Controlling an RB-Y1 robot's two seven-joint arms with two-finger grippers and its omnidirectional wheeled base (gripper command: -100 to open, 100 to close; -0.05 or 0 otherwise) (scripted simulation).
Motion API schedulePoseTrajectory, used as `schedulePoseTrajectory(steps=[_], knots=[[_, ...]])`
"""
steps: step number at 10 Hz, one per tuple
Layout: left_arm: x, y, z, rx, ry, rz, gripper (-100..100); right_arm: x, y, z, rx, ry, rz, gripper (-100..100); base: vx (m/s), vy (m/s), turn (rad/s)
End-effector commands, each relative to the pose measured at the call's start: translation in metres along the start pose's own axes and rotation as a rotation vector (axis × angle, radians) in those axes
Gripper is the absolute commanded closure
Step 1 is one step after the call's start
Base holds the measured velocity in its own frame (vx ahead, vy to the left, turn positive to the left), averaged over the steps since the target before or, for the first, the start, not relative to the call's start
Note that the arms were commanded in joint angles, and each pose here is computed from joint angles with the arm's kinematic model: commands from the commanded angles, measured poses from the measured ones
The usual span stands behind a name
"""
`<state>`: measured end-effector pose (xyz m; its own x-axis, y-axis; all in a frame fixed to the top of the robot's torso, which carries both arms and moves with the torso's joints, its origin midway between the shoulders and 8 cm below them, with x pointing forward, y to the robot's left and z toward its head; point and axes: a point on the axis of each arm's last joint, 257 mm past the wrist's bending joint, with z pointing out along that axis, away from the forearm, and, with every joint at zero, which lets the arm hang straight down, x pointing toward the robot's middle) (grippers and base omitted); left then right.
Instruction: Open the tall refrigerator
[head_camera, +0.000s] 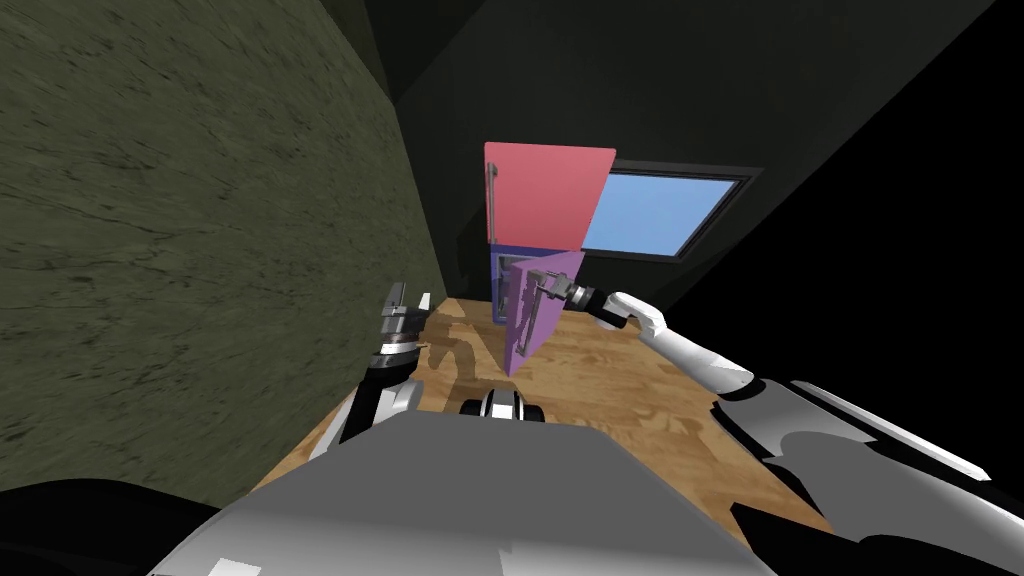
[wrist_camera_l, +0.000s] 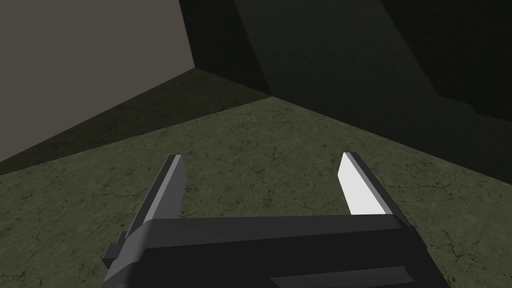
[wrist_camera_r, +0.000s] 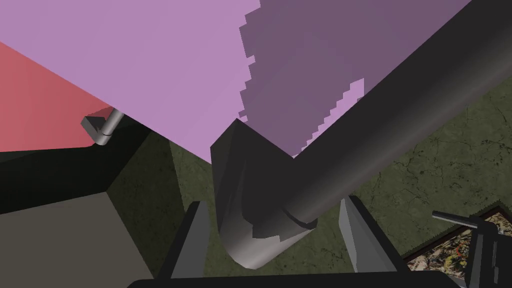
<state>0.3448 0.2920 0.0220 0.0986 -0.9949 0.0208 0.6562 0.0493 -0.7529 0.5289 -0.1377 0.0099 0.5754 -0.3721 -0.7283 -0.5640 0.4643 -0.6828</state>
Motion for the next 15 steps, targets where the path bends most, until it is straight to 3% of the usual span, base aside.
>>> schedulePoseTrajectory(steps=[1,2,8,9,10,15], knots=[[0.000,0.000,0.000,0.000,0.000,0.000,0,-0.015,0.023,0.002,-0.050,-0.043,0.003,100,0.005,-0.250,0.009],[0.000,0.000,0.000,0.000,0.000,0.000,0,-0.015,0.023,0.002,-0.050,-0.043,0.003,100,-0.012,-0.216,0.015],[0.000,0.000,0.000,0.000,0.000,0.000,0,-0.063,0.078,0.004,-0.192,-0.172,0.020,100,-0.009,-0.277,0.014],[0.000,0.000,0.000,0.000,0.000,0.000,0,-0.063,0.078,0.004,-0.192,-0.172,0.020,100,0.022,-0.248,0.017],[0.000,0.000,0.000,0.000,0.000,0.000,0,-0.077,0.064,0.004,-0.193,-0.180,0.020,-100,-0.007,-0.088,-0.003],[0.000,0.000,0.000,0.000,0.000,-0.001,0,-0.104,0.036,0.000,-0.195,-0.182,0.020,-100,0.004,0.045,-0.005]])
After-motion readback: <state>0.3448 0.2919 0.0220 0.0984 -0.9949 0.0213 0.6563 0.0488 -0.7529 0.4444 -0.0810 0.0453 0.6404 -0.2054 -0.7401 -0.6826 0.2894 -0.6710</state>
